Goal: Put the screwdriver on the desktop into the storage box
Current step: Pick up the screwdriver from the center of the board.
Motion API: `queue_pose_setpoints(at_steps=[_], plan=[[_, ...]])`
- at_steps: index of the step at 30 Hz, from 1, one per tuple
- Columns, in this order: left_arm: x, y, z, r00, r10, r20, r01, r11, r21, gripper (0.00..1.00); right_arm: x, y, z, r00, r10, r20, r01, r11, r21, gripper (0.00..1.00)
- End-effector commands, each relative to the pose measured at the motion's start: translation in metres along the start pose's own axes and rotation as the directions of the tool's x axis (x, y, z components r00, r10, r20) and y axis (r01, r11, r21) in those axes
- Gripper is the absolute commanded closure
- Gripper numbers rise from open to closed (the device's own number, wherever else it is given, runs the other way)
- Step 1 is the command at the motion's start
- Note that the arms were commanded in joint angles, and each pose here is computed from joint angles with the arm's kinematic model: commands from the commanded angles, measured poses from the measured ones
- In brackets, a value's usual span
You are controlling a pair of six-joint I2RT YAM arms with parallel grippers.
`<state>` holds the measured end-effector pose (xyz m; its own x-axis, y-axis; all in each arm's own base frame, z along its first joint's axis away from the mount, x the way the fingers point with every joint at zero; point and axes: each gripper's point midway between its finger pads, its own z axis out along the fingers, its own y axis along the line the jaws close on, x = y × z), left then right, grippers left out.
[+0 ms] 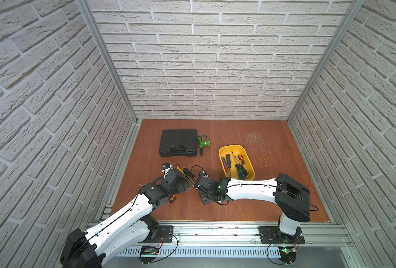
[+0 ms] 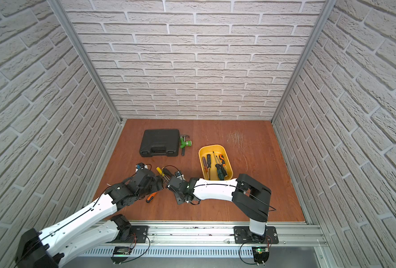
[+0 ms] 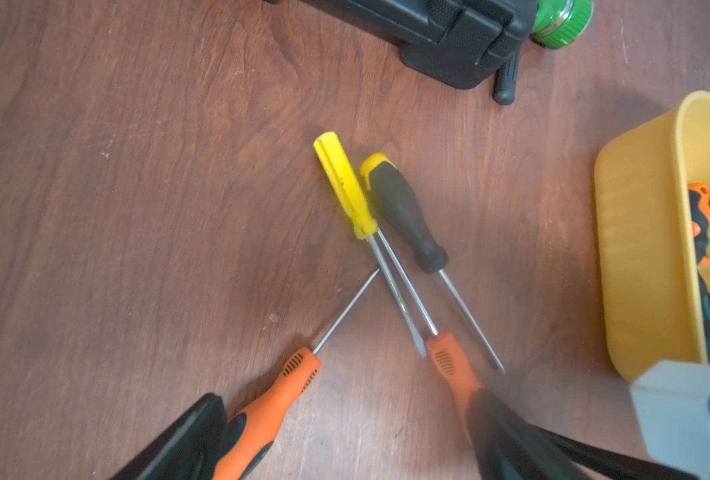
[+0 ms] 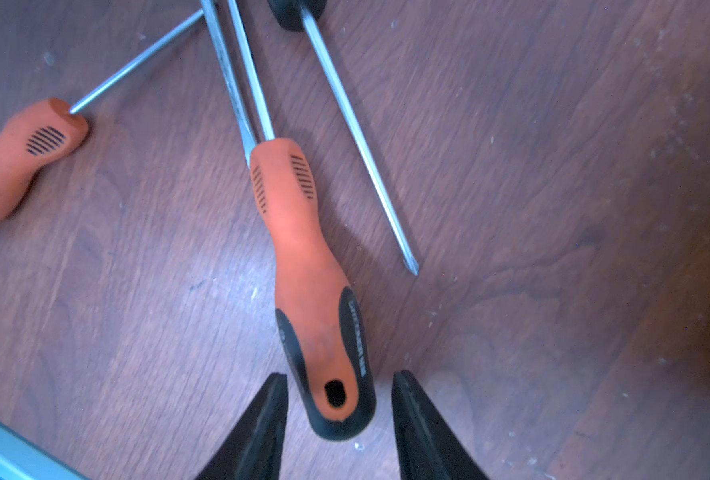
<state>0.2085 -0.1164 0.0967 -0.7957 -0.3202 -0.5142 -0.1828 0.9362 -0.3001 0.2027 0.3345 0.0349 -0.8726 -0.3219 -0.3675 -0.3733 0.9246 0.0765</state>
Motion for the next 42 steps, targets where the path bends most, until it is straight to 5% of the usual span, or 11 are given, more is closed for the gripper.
queue_pose_setpoints(at_steps=[1, 12, 23, 37, 42], plan=[[0.001, 0.003, 0.001, 1.0, -0.019, 0.006, 0.019, 1.0, 0.006, 0.05, -0.001, 0.003, -0.002, 1.0, -0.017, 0.003, 0.017, 1.0, -0.004, 0.56], [0.01, 0.018, 0.007, 0.998, -0.057, -0.019, 0.057, 0.998, -0.02, 0.05, -0.01, 0.009, 0.006, 0.998, -0.062, -0.006, 0.062, 0.998, 0.024, 0.58], [0.025, 0.031, 0.02, 0.995, -0.076, -0.062, 0.073, 0.996, -0.051, 0.11, -0.001, 0.005, 0.012, 0.997, -0.067, -0.035, 0.069, 0.997, 0.036, 0.7], [0.024, 0.029, 0.019, 0.995, -0.079, -0.054, 0.077, 0.996, -0.039, 0.12, 0.0, 0.009, 0.015, 0.993, -0.09, -0.07, 0.094, 0.994, 0.059, 0.6], [0.025, 0.031, 0.019, 0.995, -0.083, -0.051, 0.081, 0.996, -0.041, 0.13, 0.001, 0.01, 0.014, 0.994, -0.084, -0.067, 0.087, 0.995, 0.048, 0.72]])
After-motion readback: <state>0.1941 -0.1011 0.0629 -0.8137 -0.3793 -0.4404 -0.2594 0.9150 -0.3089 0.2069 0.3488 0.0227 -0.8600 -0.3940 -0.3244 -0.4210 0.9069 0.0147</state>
